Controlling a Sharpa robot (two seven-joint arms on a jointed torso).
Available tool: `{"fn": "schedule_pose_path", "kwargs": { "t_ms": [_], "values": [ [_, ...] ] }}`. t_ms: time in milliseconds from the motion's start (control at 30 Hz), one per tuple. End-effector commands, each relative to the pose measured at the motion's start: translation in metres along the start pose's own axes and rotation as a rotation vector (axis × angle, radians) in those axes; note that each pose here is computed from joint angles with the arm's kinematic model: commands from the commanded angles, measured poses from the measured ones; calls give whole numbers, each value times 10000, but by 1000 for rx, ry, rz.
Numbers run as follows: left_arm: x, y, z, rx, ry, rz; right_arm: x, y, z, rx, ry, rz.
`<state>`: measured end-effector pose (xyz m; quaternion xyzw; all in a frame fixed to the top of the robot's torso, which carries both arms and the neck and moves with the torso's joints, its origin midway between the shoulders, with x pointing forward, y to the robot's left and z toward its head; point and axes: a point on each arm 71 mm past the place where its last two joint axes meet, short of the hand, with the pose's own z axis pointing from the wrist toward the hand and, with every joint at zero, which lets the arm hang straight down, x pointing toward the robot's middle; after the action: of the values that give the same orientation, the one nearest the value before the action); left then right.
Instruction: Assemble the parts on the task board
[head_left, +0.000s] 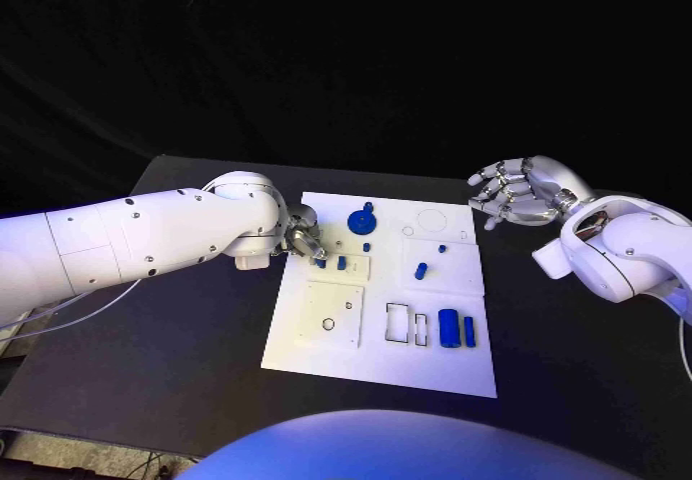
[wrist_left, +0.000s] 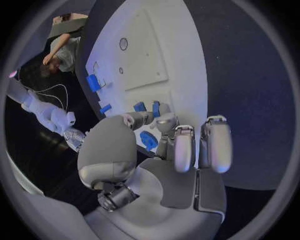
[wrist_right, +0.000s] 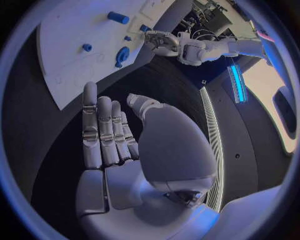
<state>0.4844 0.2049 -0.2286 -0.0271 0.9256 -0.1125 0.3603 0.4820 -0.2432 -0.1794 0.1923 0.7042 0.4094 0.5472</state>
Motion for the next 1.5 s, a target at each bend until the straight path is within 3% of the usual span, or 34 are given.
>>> {"fn": "schedule_pose_path", "kwargs": {
  "t_ms": [33, 833, 1500],
  "values": [
    [16, 11, 8, -8, 14, -3, 18, 7, -2, -7, 17, 1],
    [34, 22, 12, -16, 43, 11, 13, 4, -5, -6, 15, 1],
    [21, -16, -1, 7, 7, -21, 20, 6, 2, -5, 18, 1]
  ]
}}
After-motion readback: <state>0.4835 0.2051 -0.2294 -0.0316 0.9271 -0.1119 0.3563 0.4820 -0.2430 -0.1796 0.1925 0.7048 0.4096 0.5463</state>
